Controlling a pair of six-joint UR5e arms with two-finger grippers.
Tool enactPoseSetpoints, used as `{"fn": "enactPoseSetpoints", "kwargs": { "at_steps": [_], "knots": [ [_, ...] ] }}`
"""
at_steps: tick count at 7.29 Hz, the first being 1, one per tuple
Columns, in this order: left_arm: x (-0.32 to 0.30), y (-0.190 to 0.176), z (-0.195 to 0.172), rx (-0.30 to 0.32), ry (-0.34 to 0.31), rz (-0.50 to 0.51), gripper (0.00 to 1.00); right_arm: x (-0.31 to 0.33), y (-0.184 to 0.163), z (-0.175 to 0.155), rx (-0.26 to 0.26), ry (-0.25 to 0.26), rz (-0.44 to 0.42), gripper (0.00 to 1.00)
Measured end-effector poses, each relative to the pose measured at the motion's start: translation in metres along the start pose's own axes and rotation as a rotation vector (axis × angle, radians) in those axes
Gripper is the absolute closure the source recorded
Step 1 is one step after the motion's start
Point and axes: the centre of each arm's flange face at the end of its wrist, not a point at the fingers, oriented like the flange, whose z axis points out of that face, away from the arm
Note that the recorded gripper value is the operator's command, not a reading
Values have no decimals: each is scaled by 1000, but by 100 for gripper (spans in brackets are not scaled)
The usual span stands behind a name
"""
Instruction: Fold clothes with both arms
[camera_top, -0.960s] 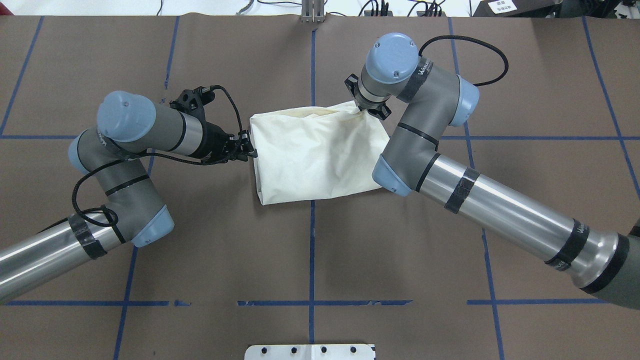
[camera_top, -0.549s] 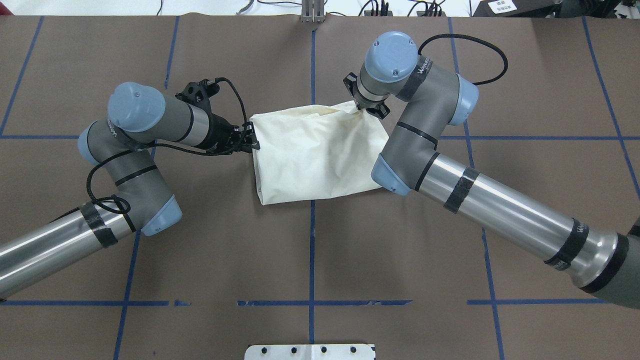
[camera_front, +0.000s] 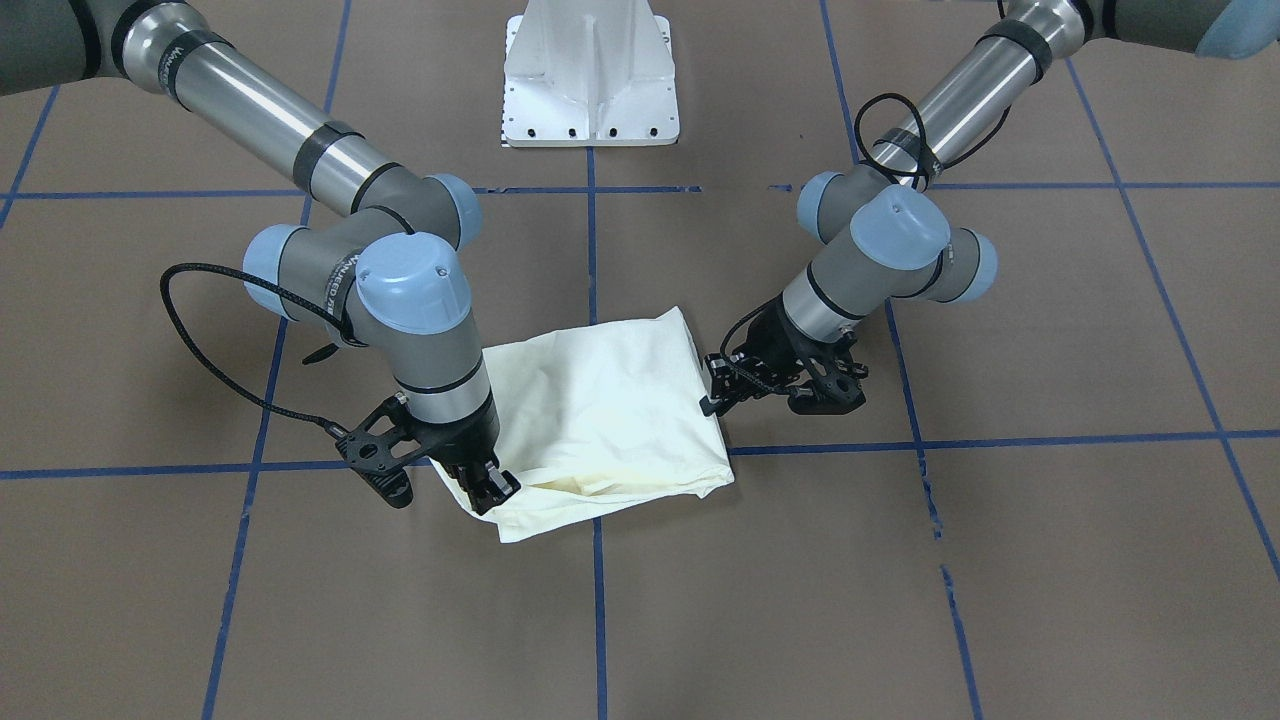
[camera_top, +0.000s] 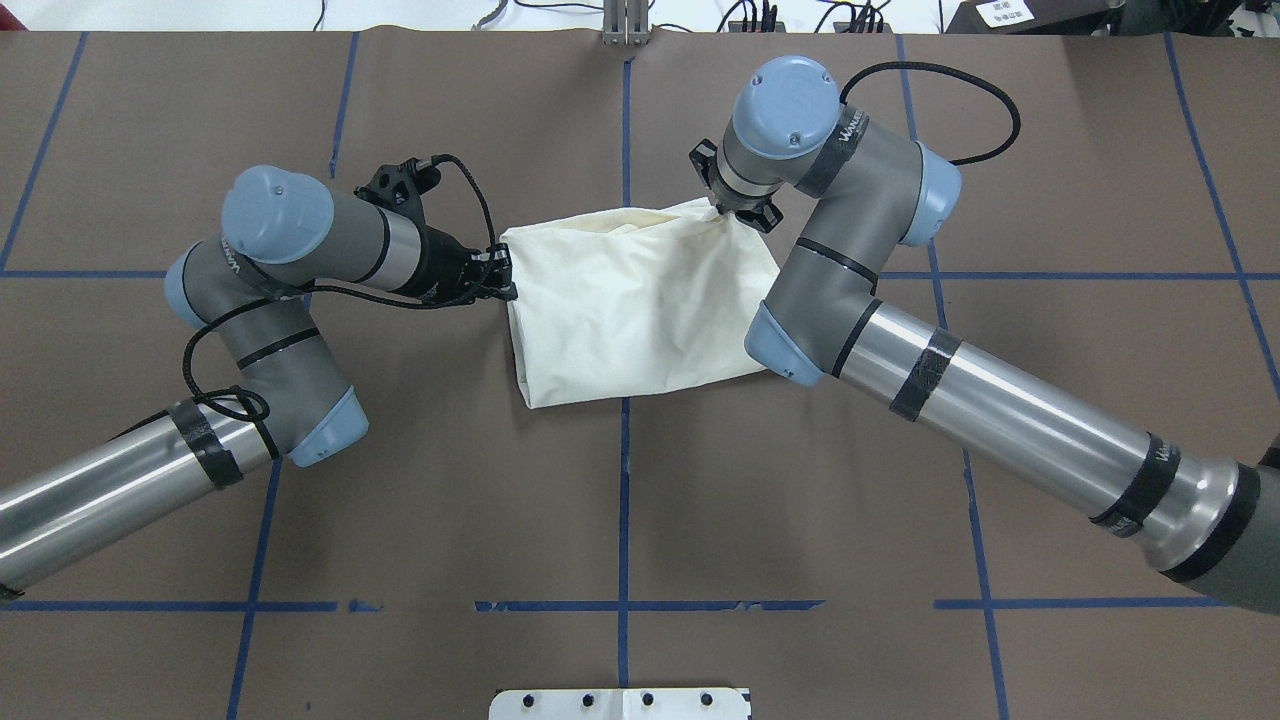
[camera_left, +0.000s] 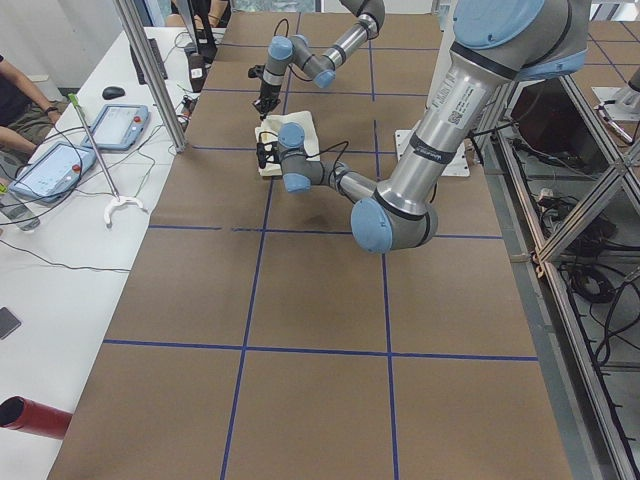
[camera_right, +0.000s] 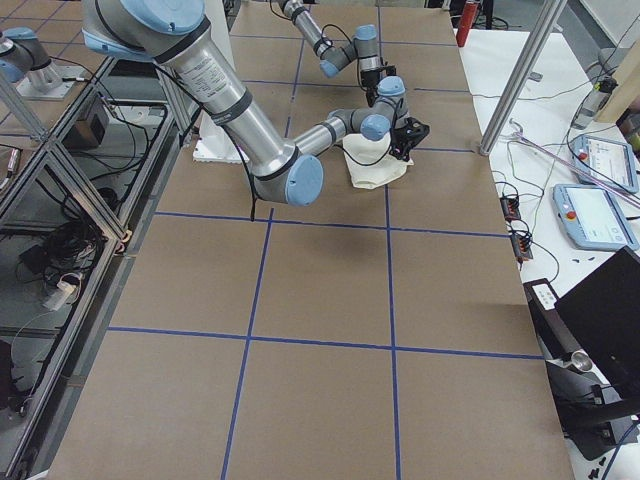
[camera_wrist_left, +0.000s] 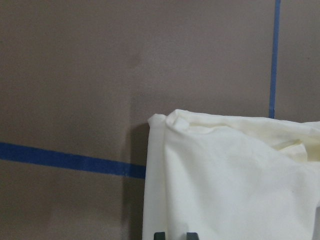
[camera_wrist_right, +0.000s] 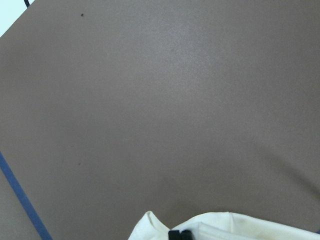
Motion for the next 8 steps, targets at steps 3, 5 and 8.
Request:
{"fn": "enactPoseSetpoints", "kwargs": {
  "at_steps": [3,5,8],
  "knots": [
    [5,-11,-6,9,7,-3,100,0,-4,0,3,0,3,100],
    [-2,-20,-3,17,-9,-9,100,2,-5,3,7,8,1,100],
    [-3,-26,-1,25,-16,-15,1,3,-8,5,9,11,-22,0]
  ]
}}
